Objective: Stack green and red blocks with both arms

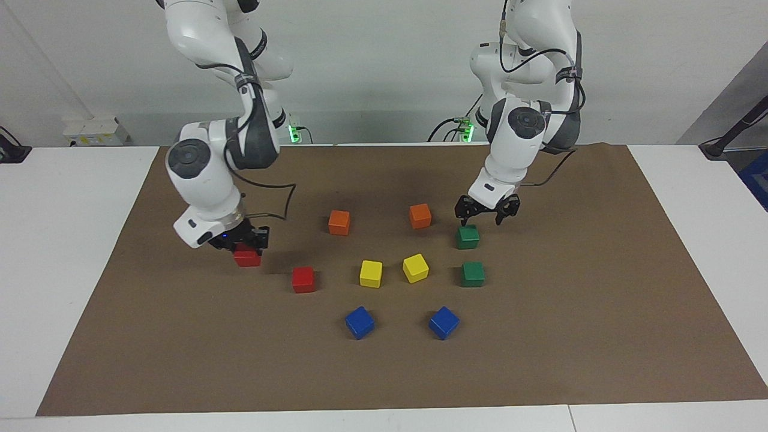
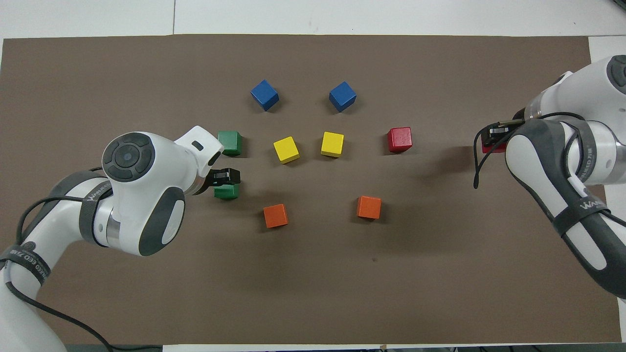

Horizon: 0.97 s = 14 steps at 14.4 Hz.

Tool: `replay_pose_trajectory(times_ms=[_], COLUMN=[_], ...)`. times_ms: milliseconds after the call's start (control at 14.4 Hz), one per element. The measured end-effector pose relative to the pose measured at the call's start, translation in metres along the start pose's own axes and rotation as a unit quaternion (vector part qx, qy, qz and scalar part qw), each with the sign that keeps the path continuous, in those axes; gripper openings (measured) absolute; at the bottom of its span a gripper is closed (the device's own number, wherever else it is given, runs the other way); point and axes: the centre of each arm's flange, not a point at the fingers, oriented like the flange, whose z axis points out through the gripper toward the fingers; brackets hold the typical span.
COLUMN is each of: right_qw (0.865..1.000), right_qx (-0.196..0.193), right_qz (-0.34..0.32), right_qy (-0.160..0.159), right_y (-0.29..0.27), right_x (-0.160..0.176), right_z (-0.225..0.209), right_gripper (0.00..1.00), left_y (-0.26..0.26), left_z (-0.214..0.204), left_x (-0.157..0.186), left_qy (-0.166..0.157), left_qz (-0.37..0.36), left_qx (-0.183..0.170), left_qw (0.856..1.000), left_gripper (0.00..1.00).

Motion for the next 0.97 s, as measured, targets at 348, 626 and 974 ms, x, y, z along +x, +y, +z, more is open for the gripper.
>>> replay_pose_trajectory(times_ms=[348,626,974], right_qw=[1.0,0.999,0.999], right_qx=[0.003,0.005,0.007], right_qz=[-0.029,-0.043,-0.044], right_qy=[0.004,0.005,-0.002], right_y=[0.001,0.018,0.017], right_x=[0.007,0.01,0.009], right_z=[0.025,0.046,0.057], right_gripper=[0.55,0.55,0.55], left_y=[0.021,0.024,0.024], left_z=[0.029,0.049,0.056], left_x=[-0.004,-0.004,-0.003], left_qy=[-0.005,-0.012,-0.01], left_qz=[-0.012,-0.01,-0.01], left_qx=[0.0,0.004,0.003], left_qw=[1.0,1.0,1.0], left_gripper=[1.0,1.0,0.99])
